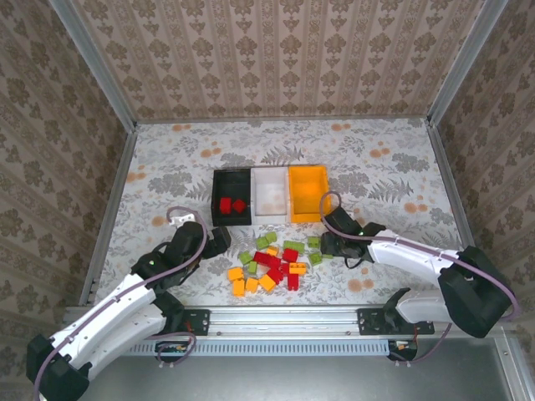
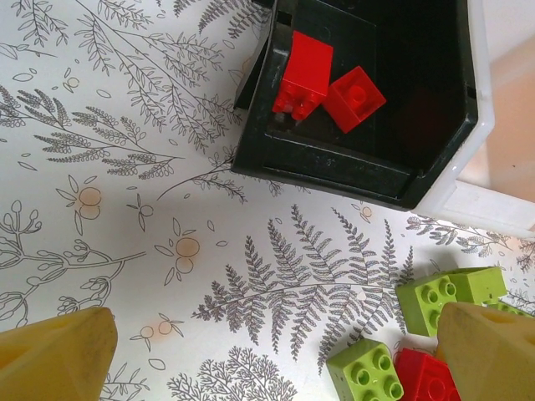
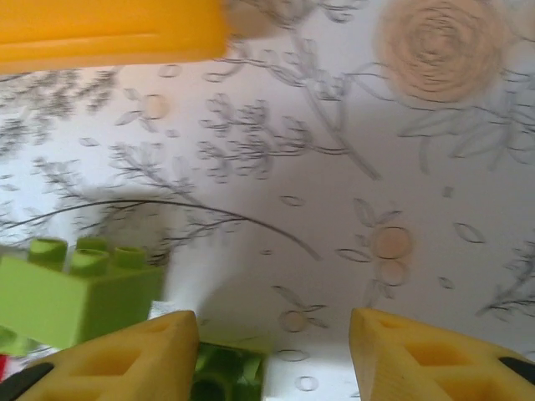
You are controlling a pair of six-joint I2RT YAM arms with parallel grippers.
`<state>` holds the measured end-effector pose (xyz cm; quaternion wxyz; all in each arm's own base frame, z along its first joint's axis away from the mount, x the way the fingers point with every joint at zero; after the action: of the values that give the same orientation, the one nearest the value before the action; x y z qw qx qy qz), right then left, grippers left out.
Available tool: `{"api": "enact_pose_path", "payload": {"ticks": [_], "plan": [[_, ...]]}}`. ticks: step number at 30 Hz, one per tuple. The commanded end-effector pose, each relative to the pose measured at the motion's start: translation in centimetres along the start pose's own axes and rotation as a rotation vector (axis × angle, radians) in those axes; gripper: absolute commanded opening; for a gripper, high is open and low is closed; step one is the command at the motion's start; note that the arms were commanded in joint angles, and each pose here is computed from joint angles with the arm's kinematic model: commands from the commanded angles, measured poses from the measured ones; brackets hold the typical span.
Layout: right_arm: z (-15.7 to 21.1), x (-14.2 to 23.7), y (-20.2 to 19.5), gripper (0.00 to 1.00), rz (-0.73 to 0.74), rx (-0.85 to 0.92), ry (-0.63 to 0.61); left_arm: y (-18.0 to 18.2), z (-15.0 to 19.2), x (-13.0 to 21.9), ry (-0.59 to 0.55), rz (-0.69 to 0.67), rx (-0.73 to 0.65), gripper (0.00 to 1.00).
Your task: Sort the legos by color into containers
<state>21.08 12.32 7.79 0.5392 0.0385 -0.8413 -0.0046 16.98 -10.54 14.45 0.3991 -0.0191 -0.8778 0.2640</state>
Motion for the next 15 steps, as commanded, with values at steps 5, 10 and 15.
{"api": "enact_pose_path", "payload": {"ticks": [5, 10, 15], "plan": [[-0.1, 2.2, -1.6, 0.57, -0.004, -0.025, -0.043, 0.2, 0.4, -0.6, 0.012, 0.01, 0.017, 1.0], [0.4, 2.3, -0.1, 0.65, -0.096, 0.0, 0.013, -0.1, 0.2, -0.7, 0.016, 0.011, 0.017, 1.0], [3.0, 2.7, 0.5, 0.65, -0.126, 0.018, 0.124, -0.2, 0.2, -0.7, 0.021, 0.01, 0.017, 1.0]]}}
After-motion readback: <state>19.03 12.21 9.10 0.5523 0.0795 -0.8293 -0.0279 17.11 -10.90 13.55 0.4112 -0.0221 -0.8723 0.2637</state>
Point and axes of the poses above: each hand's point on the last joint's axis, 136 mm out from that joint toward the fingers, its own x axis back along the fingers, its own y axis along the line the jaws close on, z = x × y, the point moved 5 cm from there along x, back along the fingers, and after that the axes turned 9 degrees about x, right-handed, at the moved point
